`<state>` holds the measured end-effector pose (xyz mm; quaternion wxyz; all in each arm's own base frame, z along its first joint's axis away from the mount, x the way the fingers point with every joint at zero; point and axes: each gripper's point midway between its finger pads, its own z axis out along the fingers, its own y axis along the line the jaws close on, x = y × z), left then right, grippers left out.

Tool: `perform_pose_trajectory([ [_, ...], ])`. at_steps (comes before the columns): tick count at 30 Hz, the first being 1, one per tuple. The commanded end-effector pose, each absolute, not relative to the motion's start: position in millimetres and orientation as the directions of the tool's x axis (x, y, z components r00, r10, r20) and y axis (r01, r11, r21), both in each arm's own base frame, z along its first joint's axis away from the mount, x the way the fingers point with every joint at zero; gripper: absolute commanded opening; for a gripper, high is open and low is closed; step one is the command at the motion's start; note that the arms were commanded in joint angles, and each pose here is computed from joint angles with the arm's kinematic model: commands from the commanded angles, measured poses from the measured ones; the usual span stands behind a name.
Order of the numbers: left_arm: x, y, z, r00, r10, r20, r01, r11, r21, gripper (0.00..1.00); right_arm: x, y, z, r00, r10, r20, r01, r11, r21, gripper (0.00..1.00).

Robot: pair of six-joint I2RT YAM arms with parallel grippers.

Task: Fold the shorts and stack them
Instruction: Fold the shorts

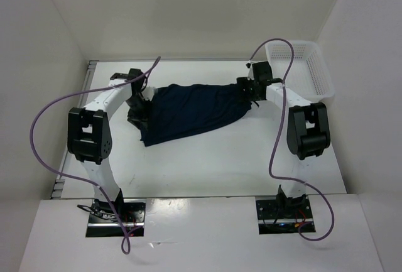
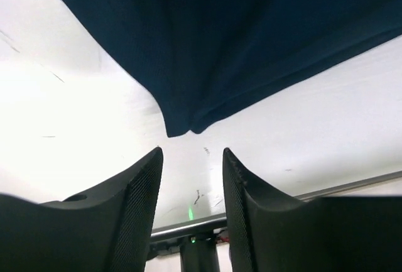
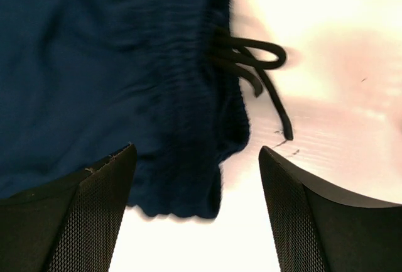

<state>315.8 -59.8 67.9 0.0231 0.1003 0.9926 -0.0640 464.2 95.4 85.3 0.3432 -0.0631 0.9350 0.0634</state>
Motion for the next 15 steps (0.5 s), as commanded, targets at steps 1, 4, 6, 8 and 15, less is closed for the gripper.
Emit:
perform_pose_trajectory([
  [1, 347.5, -80.1, 114.8, -0.954, 0.201, -0.221, 0.244, 0.951, -0.189, 0.51, 481.3, 94.2, 70.5, -0.777, 0.062, -0.627, -0.053, 0.985, 0.163, 0.83],
  [4, 371.2, -95.2, 115.3, -0.937, 0.219, -0.273, 0.278, 0.939, -0.203, 0.54, 478.2, 87.3, 45.2, -0.81, 0.127, -0.573, 0.03, 0.984, 0.176, 0.83],
  [6, 392.1, -111.9, 114.3, -0.913, 0.25, -0.323, 0.321, 0.929, -0.187, 0.54, 476.3, 84.8, 29.9, -0.827, 0.16, -0.539, 0.064, 0.979, 0.193, 0.85],
  [8, 406.8, -119.8, 104.3, -0.905, 0.265, -0.332, 0.335, 0.926, -0.174, 0.55, 474.7, 84.9, 21.4, -0.836, 0.168, -0.522, 0.075, 0.978, 0.194, 0.85],
  [15, 436.4, -154.0, 76.8, -0.882, 0.326, -0.34, 0.393, 0.907, -0.149, 0.58, 482.7, 82.1, 25.8, -0.83, 0.188, -0.526, 0.09, 0.974, 0.207, 0.57],
])
